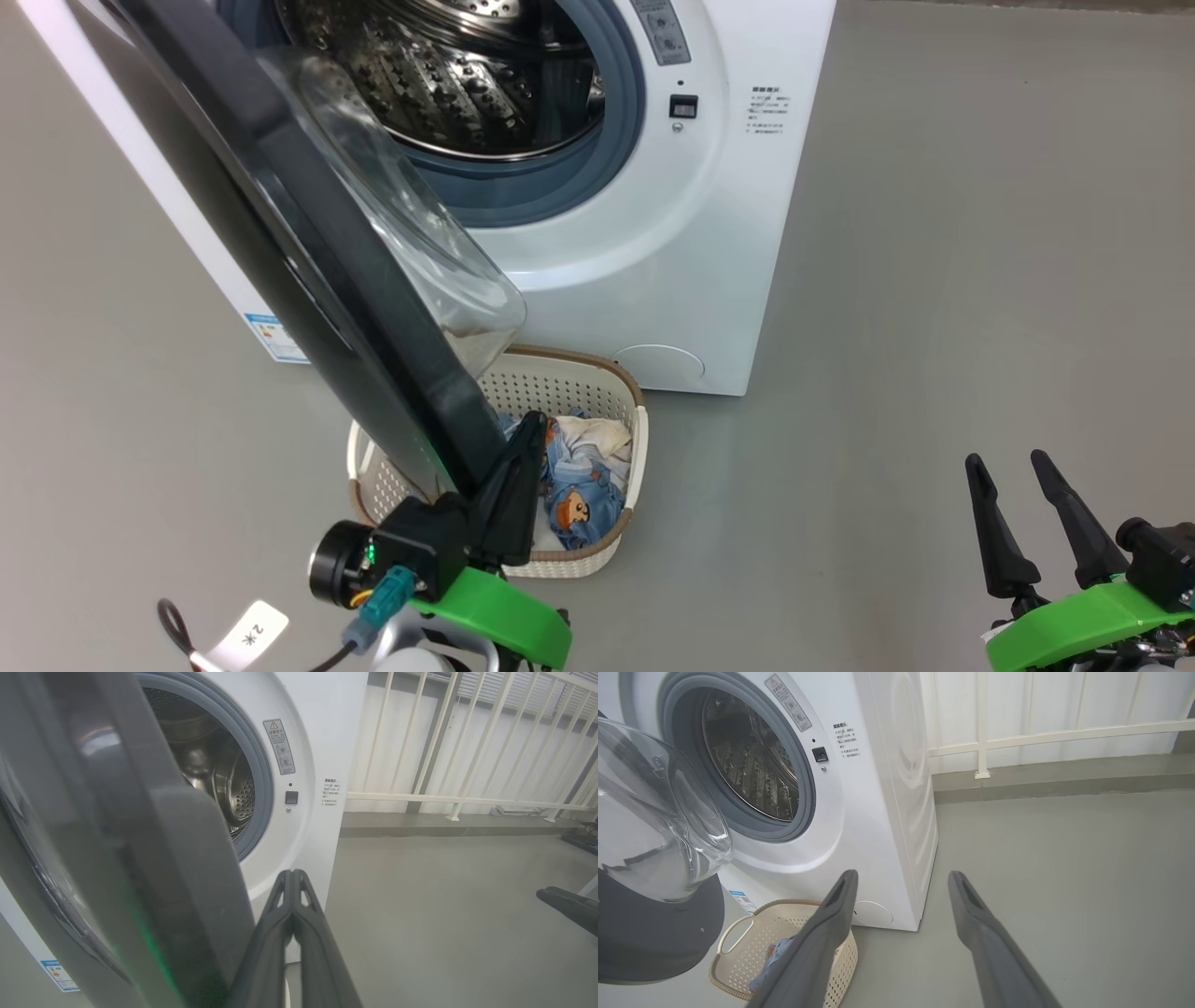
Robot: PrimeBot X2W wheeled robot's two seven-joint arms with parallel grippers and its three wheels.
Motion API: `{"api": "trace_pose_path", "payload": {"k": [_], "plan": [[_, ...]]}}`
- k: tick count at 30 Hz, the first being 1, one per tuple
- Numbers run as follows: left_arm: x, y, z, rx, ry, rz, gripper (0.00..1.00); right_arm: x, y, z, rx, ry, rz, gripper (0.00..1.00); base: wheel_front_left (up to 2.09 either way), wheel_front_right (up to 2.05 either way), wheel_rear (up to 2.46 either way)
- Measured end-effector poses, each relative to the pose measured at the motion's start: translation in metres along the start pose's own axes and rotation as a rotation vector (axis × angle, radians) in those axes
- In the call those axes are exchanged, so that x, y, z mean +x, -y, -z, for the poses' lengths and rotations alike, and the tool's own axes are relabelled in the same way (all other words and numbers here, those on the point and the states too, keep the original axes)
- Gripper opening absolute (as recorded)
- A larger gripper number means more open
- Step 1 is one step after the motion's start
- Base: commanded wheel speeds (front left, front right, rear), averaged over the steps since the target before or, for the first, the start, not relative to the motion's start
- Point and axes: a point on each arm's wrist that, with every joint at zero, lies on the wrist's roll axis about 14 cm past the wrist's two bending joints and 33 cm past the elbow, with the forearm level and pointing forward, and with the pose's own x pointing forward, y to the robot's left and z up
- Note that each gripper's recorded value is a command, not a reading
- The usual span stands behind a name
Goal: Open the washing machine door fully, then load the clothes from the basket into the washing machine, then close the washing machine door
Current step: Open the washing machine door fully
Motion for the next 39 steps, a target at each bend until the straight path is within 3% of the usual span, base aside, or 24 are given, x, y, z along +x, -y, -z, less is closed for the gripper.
{"api": "trace_pose_path", "payload": {"k": [24,39], "plan": [[-0.028,-0.038,-0.005,0.007,0.022,-0.132,0.00,0.023,-0.039,0.001,-0.013,-0.008,-0.126,1.00,0.00,0.00,0.00],[-0.089,-0.113,-0.017,0.052,0.048,-0.412,0.00,0.047,-0.095,0.012,-0.025,-0.042,-0.296,1.00,0.00,0.00,0.00]]}}
